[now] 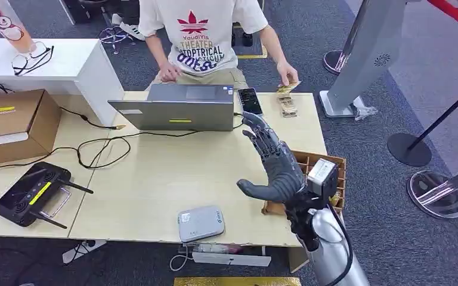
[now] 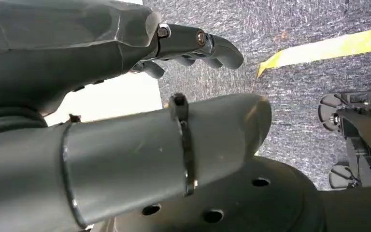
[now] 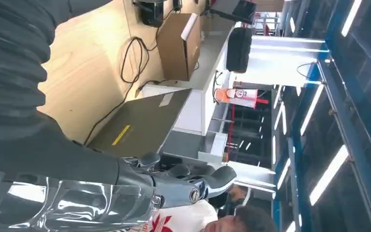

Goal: Pass the card to the sensor for recognition and then transmit it.

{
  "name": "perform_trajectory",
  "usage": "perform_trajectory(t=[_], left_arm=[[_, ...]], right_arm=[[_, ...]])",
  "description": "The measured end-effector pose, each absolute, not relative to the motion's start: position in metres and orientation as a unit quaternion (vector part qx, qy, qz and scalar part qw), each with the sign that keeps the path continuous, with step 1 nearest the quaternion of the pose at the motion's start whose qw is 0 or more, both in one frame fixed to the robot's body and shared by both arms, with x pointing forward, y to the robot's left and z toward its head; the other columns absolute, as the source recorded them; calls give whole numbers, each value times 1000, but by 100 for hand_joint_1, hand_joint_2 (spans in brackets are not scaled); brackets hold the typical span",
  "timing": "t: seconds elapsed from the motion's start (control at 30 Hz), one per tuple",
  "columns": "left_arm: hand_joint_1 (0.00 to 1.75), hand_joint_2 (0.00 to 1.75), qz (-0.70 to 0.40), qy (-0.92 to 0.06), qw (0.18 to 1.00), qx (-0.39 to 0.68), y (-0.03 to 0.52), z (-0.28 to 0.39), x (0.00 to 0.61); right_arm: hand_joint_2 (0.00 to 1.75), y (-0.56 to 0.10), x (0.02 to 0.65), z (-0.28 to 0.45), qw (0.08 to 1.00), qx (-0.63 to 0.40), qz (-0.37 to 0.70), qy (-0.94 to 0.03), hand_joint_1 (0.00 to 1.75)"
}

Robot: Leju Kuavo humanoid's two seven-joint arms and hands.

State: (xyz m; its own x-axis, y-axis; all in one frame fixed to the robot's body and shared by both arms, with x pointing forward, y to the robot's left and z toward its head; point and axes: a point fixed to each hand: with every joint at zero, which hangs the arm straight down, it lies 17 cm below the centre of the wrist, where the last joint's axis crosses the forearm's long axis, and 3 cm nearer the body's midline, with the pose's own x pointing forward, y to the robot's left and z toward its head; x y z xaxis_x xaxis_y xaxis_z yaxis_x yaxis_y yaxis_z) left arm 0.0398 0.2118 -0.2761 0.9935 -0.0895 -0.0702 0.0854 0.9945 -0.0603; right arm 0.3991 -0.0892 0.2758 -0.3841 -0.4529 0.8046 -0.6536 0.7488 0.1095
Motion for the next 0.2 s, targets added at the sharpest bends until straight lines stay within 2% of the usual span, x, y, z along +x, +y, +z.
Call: perform_trajectory(t=[0.2], left_arm=[[0,0,-43,36,998,-28,212,-276,40]], right_arm=[[175,-90,399,275,445,338,110,-822,0]])
